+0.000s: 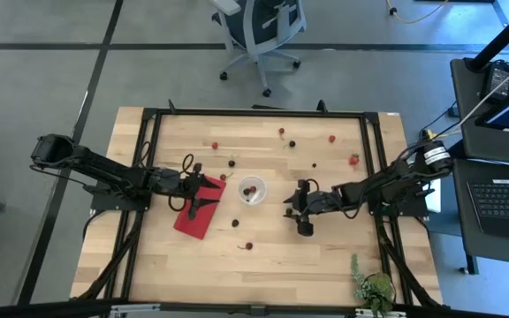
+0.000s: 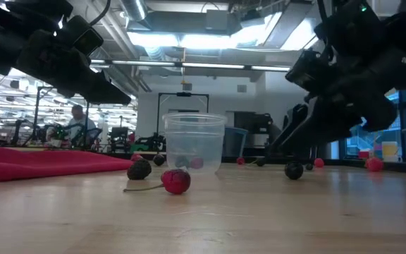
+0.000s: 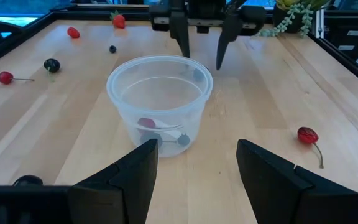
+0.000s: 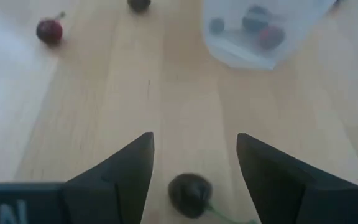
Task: Pick and placing Produce into tupperware
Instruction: Put the black cherries into the transparent bin
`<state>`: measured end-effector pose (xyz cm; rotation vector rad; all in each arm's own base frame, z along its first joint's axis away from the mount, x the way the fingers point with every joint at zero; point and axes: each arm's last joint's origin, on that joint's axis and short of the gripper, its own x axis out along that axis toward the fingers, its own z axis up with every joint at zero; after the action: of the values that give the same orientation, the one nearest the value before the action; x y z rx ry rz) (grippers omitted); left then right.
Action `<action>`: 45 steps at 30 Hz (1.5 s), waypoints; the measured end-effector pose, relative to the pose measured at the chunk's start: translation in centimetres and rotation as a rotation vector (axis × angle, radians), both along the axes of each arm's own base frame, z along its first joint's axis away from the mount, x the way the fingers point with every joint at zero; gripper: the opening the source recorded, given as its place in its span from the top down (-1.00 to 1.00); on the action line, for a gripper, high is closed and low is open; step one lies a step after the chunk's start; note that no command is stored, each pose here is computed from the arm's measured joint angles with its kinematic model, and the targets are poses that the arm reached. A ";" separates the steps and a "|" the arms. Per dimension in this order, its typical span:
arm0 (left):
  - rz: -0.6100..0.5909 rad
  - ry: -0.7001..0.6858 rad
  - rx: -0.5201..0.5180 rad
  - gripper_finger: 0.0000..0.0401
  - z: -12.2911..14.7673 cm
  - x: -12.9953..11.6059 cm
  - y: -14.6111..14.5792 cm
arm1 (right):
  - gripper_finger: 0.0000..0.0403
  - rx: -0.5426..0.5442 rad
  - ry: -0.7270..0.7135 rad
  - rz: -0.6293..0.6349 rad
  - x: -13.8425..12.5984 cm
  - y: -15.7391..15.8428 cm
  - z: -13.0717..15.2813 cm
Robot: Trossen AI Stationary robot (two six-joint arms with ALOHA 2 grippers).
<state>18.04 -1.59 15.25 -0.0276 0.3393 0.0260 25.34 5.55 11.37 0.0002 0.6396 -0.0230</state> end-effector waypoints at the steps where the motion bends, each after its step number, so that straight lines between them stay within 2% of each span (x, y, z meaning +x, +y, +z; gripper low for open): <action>1: 0.000 0.000 0.000 -0.06 0.0 0.0 0.0 | -0.15 -0.002 0.011 0.001 0.0 0.0 -0.3; 7: 0.000 0.001 0.000 -0.06 0.0 0.0 0.0 | -0.15 0.003 0.085 -0.019 0.0 0.0 -2.2; 14: 0.000 0.000 0.000 -0.06 0.0 0.0 0.0 | -0.14 0.022 0.119 -0.054 0.0 0.0 -2.9; 25: 0.000 0.001 0.000 -0.06 0.0 0.0 0.0 | 0.12 0.019 0.161 -0.061 -0.3 -0.1 -3.1; 36: 0.000 0.001 0.000 -0.06 0.0 0.0 0.0 | 0.18 0.036 0.160 -0.072 -0.3 -0.1 -3.1; 42: 0.000 0.002 0.000 -0.06 0.0 0.0 0.0 | 0.40 0.044 0.143 -0.071 -0.4 -0.1 -2.5; 45: 0.000 0.001 0.000 -0.06 0.0 0.0 0.0 | 0.43 0.051 0.137 -0.062 -0.6 -0.1 -2.0</action>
<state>18.04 -1.58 15.24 -0.0274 0.3407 0.0262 24.72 5.40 9.34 0.0679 0.7766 -0.0676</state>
